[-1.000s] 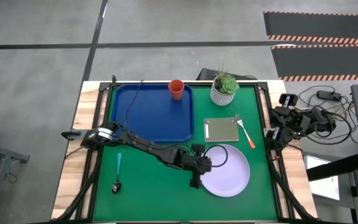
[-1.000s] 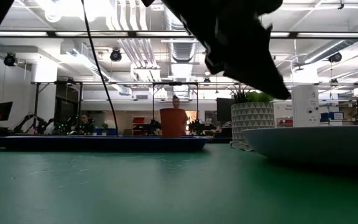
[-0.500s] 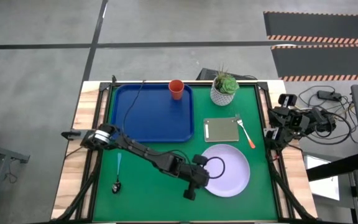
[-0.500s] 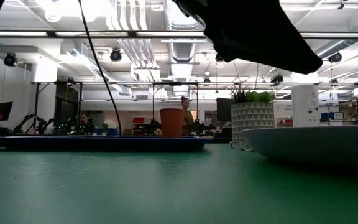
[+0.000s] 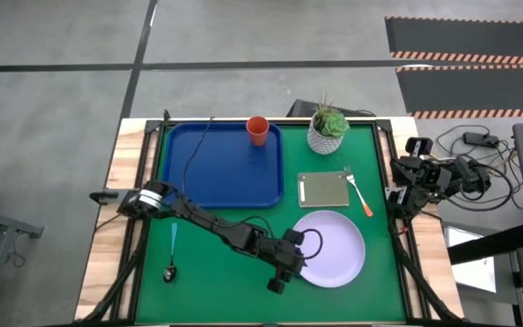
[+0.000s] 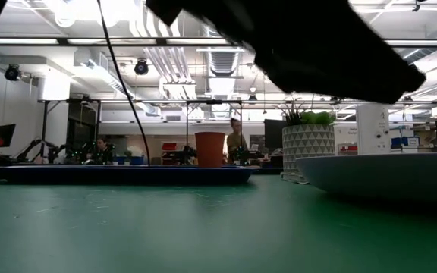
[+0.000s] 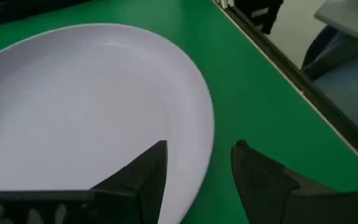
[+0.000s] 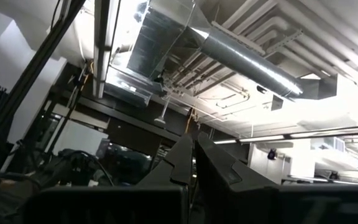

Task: Pick and place plate/cup/fork/spoon on tray
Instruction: Put the purple plate to the left side of the orange cup on the dark blue tray

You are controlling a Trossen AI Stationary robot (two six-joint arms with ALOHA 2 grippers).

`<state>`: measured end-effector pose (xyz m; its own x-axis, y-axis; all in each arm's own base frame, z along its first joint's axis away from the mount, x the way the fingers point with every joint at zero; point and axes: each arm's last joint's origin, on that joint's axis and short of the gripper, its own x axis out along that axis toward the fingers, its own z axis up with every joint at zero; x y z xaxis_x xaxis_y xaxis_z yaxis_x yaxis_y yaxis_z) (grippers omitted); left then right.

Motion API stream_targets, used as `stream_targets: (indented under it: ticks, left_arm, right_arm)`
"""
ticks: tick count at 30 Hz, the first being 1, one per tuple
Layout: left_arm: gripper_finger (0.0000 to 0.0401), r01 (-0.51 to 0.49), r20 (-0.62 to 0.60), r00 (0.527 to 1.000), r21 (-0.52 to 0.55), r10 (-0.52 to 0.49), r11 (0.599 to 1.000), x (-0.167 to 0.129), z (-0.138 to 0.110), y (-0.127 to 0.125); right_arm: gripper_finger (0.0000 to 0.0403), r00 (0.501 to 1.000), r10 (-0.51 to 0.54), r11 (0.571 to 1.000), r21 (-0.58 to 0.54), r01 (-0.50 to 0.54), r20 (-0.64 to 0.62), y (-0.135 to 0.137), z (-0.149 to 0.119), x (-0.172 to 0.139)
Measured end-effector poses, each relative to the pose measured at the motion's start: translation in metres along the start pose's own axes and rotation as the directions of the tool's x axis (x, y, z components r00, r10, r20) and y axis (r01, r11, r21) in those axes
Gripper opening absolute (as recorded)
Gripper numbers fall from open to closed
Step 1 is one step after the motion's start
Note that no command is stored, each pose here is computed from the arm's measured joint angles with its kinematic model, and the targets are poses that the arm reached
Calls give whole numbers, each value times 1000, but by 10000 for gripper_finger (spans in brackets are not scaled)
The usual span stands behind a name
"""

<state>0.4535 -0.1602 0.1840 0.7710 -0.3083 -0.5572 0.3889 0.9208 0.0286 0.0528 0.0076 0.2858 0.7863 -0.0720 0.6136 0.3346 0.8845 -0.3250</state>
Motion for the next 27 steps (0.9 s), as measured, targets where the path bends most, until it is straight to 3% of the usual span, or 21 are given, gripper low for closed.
stream_targets:
  ticks: [6,10,23,27]
  left_arm:
    - [144,-17,-19,1000,1,17,1000,4,-20,2]
    - [137,-33,-67,997,56,36,998,5,-34,2]
    - [136,10,-10,1000,175,-8,984,12,-34,2]
    - [136,51,-14,999,160,-49,986,24,-38,3]
  right_arm:
    - [9,1000,4,1000,-2,-4,-5,0,-1,0]
    - [9,1000,4,1000,-2,-4,-5,0,-1,0]
    - [9,1000,5,1000,-3,-5,-7,1,-1,0]
    - [9,1000,6,1000,-4,-6,-8,1,-1,0]
